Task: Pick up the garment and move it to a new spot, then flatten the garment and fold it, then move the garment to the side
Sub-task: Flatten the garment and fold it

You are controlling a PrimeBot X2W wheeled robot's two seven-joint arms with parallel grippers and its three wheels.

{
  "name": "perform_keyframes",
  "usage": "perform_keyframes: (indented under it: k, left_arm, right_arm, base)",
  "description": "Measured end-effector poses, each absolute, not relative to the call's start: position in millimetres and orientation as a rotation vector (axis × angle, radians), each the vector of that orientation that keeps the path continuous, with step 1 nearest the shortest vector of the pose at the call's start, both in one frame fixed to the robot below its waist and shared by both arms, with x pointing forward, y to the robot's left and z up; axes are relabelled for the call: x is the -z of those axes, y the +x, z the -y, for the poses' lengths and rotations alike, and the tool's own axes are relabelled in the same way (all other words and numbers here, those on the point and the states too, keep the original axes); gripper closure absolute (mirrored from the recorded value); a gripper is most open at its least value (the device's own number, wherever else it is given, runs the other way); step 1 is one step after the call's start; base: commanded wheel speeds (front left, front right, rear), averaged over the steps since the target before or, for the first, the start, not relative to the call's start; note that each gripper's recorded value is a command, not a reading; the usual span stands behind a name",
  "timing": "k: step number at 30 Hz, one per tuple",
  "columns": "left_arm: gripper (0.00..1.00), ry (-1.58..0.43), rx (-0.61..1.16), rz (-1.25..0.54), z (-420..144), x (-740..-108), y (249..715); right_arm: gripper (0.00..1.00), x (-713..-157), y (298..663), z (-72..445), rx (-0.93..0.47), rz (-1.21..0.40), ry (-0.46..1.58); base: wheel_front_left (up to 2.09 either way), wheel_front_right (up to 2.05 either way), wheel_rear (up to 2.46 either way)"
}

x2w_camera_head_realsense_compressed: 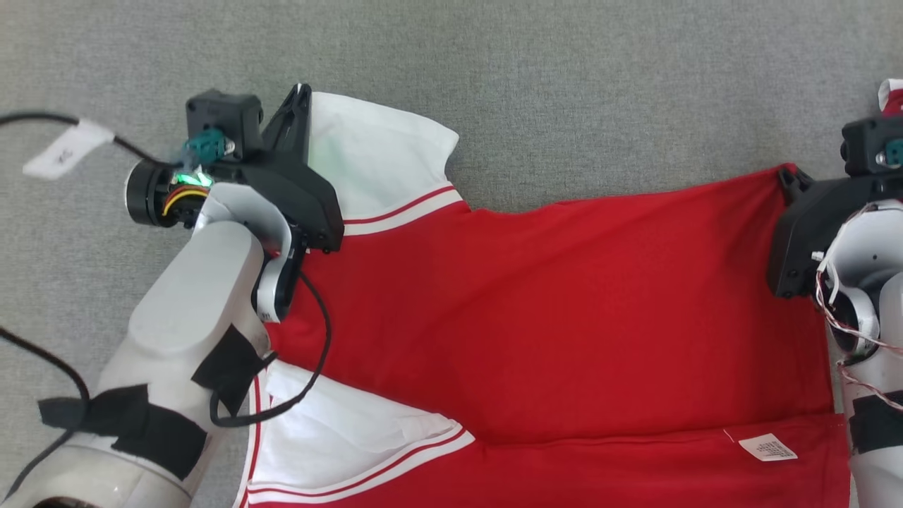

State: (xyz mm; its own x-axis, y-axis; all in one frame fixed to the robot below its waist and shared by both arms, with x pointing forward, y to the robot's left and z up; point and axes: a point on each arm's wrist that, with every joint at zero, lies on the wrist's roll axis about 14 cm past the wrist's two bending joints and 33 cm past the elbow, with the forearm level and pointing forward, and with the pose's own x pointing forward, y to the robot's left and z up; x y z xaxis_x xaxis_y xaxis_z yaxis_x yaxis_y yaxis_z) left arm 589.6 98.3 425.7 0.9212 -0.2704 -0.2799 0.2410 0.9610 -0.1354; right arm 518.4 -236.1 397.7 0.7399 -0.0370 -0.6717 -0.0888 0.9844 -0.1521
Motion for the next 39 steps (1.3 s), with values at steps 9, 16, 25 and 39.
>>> perform_keyframes:
  k: [9, 16, 25, 39]
  left_arm:
    - [1.0, -0.101, 0.227, -0.108, -109.5, -472.3, 584.1]
    - [1.0, -0.11, 0.212, -0.026, -115.0, -499.6, 576.6]
    - [1.0, -0.19, 0.217, -0.027, -115.9, -495.2, 538.0]
    - [1.0, -0.382, 0.123, -0.059, -138.7, -489.4, 445.2]
  right_arm:
    - [1.0, -398.8, 508.9, 230.2, -0.019, -0.706, -0.155]
    - [1.0, -412.2, 510.6, 224.5, -0.026, -0.65, -0.141]
    - [1.0, -426.1, 503.6, 230.5, 0.009, -0.591, -0.115]
    - [1.0, -422.6, 454.0, 217.6, -0.029, -0.62, -0.093]
  base:
    - [0.0, 0.0, 0.0]
    - [0.0, 0.0, 0.0]
    - [0.0, 0.0, 0.0]
    - [0.0, 0.0, 0.0]
